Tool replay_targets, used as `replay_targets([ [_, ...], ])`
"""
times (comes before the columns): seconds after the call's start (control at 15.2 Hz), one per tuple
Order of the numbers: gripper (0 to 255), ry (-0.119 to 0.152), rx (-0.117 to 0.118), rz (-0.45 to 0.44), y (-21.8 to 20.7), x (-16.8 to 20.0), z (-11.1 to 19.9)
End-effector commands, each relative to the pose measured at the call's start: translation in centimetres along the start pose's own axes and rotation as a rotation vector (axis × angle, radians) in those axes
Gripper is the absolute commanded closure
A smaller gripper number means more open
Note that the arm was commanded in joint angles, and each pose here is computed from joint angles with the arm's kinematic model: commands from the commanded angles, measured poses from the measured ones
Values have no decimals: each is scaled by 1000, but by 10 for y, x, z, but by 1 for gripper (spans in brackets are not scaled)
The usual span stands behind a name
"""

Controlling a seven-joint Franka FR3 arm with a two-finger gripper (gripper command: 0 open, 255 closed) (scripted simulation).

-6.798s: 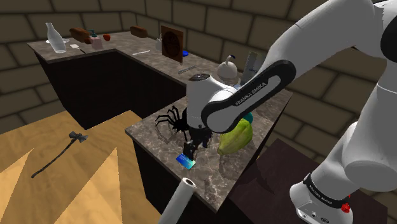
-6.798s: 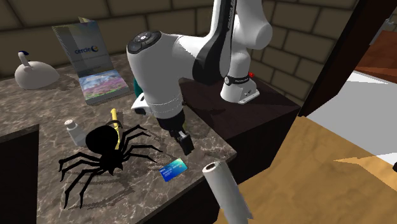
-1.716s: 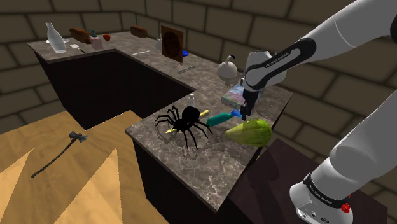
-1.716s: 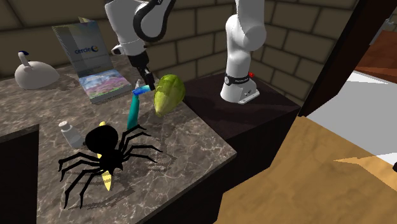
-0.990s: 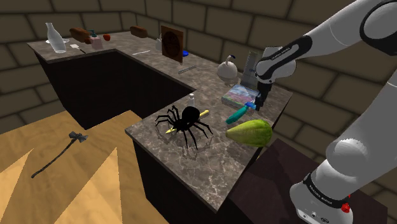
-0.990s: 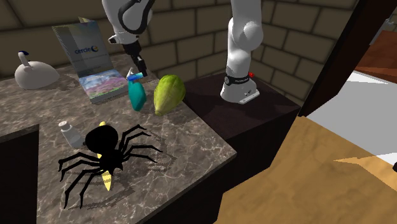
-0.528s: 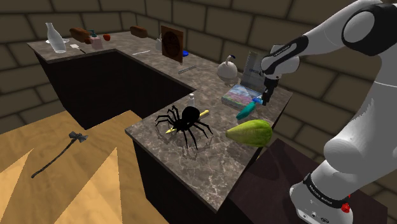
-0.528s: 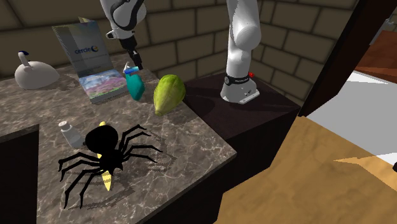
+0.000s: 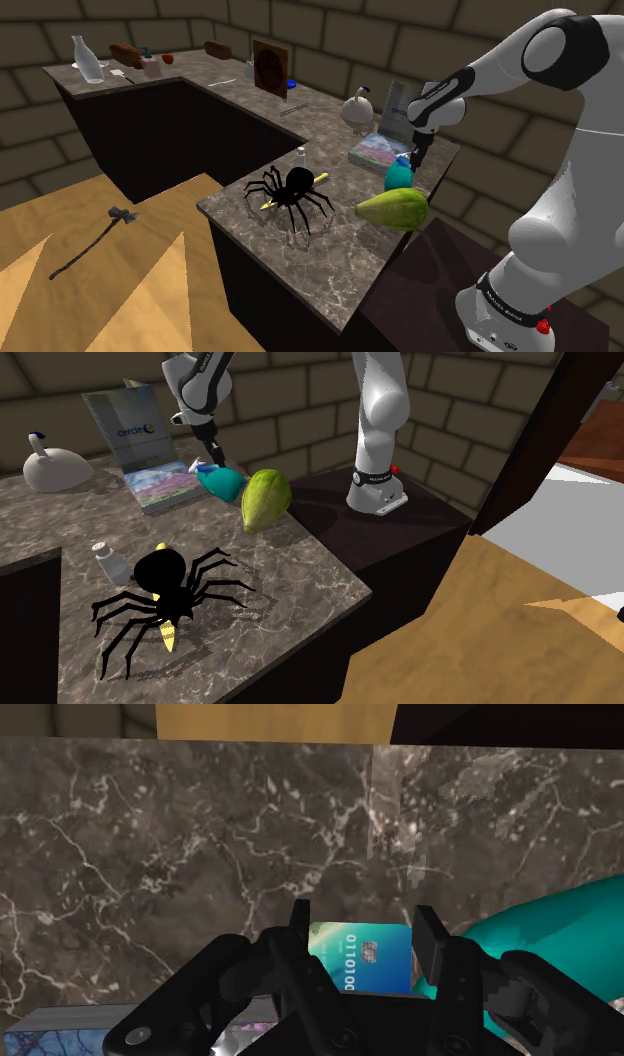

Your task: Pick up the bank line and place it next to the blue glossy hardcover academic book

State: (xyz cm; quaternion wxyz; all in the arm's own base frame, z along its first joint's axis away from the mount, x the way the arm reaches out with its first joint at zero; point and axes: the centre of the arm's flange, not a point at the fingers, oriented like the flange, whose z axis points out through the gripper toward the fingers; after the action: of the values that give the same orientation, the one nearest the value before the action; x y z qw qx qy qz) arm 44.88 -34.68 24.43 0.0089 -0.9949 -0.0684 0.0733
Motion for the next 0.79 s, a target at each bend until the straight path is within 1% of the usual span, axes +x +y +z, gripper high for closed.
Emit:
replay_targets([
  [0.0, 255, 0, 0, 0, 0, 1, 10],
  [0.4, 255, 0, 0, 0, 1, 6, 41],
  [0.46, 255, 0, 0, 0, 1, 7, 50],
  [0.73, 255, 0, 0, 0, 1, 7, 50],
])
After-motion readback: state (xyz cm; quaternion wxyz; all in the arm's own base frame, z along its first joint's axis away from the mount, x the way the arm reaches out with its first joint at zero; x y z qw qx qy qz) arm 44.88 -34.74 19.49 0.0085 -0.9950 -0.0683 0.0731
